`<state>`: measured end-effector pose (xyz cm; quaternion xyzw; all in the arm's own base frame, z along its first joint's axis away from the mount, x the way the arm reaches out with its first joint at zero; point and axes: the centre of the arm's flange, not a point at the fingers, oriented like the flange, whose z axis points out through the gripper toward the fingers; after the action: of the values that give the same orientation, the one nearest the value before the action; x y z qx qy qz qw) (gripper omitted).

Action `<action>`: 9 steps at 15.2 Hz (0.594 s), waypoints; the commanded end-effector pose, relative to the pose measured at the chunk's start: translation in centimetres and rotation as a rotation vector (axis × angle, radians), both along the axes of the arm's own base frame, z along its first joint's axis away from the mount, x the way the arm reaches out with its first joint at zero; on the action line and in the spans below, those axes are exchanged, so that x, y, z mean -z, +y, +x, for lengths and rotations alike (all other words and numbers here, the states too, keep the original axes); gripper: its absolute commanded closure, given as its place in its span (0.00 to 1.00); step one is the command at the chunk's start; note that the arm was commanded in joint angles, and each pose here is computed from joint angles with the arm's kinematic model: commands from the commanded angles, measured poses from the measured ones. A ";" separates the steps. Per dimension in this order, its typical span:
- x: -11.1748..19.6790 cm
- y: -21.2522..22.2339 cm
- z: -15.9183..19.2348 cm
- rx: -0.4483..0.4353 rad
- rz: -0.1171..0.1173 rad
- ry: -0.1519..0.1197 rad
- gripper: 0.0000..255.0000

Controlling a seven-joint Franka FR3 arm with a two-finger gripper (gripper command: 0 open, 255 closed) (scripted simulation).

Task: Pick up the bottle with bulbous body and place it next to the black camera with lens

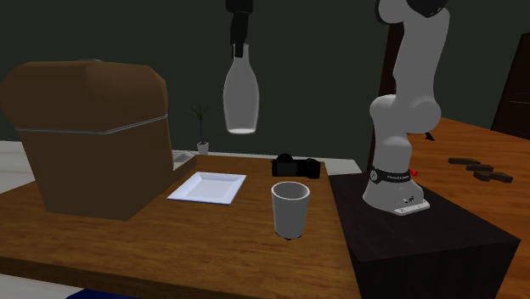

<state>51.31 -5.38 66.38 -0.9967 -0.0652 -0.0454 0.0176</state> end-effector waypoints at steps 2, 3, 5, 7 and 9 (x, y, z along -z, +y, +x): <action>-1.4 -3.7 -1.0 -0.001 0.000 -0.001 1.00; -1.8 -4.9 -1.3 -0.001 0.000 -0.001 1.00; -2.6 -7.3 -1.9 -0.001 0.000 -0.001 1.00; -3.5 -9.7 -2.6 -0.001 0.000 -0.001 1.00; -4.3 -12.1 -3.2 -0.001 0.000 -0.001 1.00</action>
<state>48.45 -16.08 70.32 -0.9967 -0.0650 -0.0457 0.0177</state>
